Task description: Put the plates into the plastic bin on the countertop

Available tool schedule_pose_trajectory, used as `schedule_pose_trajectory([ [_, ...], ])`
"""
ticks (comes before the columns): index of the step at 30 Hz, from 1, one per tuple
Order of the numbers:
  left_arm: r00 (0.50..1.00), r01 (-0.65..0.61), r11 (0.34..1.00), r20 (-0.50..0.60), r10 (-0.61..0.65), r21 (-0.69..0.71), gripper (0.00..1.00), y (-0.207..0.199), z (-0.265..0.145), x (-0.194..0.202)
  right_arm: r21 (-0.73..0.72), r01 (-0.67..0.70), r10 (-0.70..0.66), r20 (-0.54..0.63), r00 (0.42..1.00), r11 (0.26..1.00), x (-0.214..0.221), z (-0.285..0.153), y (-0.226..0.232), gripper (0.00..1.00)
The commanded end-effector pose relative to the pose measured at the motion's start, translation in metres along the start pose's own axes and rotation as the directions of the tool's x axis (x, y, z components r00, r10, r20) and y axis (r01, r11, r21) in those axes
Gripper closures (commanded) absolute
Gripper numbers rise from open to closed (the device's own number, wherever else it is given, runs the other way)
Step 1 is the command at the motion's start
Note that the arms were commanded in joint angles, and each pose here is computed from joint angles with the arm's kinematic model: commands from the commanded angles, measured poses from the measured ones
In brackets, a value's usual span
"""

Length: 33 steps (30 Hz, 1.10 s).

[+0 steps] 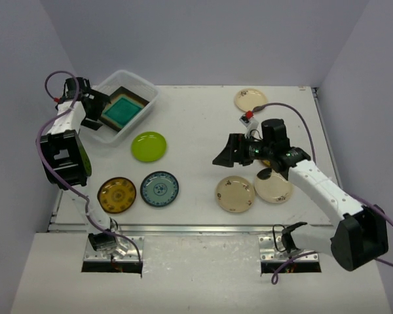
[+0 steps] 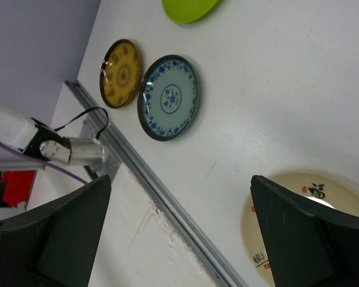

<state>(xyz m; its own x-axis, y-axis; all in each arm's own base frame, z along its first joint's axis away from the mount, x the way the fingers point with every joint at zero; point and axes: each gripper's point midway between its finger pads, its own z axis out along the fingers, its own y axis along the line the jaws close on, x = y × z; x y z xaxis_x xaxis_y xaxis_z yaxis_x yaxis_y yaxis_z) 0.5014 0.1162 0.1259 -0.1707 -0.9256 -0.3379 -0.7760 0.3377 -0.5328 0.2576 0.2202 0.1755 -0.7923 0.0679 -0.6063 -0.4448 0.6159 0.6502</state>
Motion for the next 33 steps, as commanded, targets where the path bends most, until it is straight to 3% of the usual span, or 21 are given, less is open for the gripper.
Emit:
schedule_pose_trajectory([
  [1,0.997,-0.064,0.997,0.037,0.062,0.054,0.00,-0.011,-0.065,-0.007,0.006,0.108,-0.107,-0.080,0.991,0.994,0.002,0.042,0.013,0.01],
  [3,0.984,-0.150,0.963,0.131,0.123,0.226,0.00,-0.042,-0.124,-0.017,-0.074,0.110,-0.121,-0.164,0.979,0.991,0.017,0.073,0.023,0.01],
  [6,0.966,-0.249,0.888,0.158,0.203,0.385,0.00,-0.053,-0.185,0.001,-0.122,0.128,-0.156,-0.251,0.955,0.984,0.041,0.109,0.035,0.01],
  [7,0.950,-0.307,0.836,0.203,0.238,0.456,0.00,-0.058,-0.218,0.008,-0.119,0.131,-0.160,-0.278,0.947,0.984,0.049,0.121,0.033,0.02],
  [11,0.891,-0.454,0.667,0.295,0.345,0.591,0.00,-0.038,-0.278,0.054,-0.118,0.095,-0.134,-0.388,0.912,0.989,0.089,0.169,0.027,0.11],
  [14,0.861,-0.503,0.616,0.289,0.418,0.607,0.00,0.002,-0.275,0.089,-0.102,0.065,-0.100,-0.387,0.917,0.993,0.102,0.193,0.018,0.19],
  [21,0.818,-0.547,0.582,0.239,0.523,0.602,0.00,0.066,-0.256,0.137,-0.023,0.006,-0.015,-0.410,0.912,1.000,0.124,0.225,-0.015,0.36],
  [24,0.798,-0.572,0.575,0.232,0.557,0.585,0.00,0.083,-0.250,0.147,0.041,-0.034,0.048,-0.406,0.913,0.999,0.132,0.234,-0.031,0.50],
  [28,0.774,-0.596,0.524,0.259,0.578,0.608,0.00,0.074,-0.269,0.153,0.127,-0.060,0.104,-0.378,0.920,0.990,0.135,0.237,-0.047,0.86],
  [31,0.768,-0.603,0.525,0.259,0.586,0.601,0.00,0.074,-0.270,0.152,0.156,-0.056,0.109,-0.360,0.927,0.986,0.134,0.234,-0.051,1.00],
  [33,0.770,-0.595,0.529,0.241,0.590,0.605,0.00,0.076,-0.264,0.155,0.131,-0.056,0.096,-0.321,0.942,0.990,0.117,0.224,-0.040,1.00],
])
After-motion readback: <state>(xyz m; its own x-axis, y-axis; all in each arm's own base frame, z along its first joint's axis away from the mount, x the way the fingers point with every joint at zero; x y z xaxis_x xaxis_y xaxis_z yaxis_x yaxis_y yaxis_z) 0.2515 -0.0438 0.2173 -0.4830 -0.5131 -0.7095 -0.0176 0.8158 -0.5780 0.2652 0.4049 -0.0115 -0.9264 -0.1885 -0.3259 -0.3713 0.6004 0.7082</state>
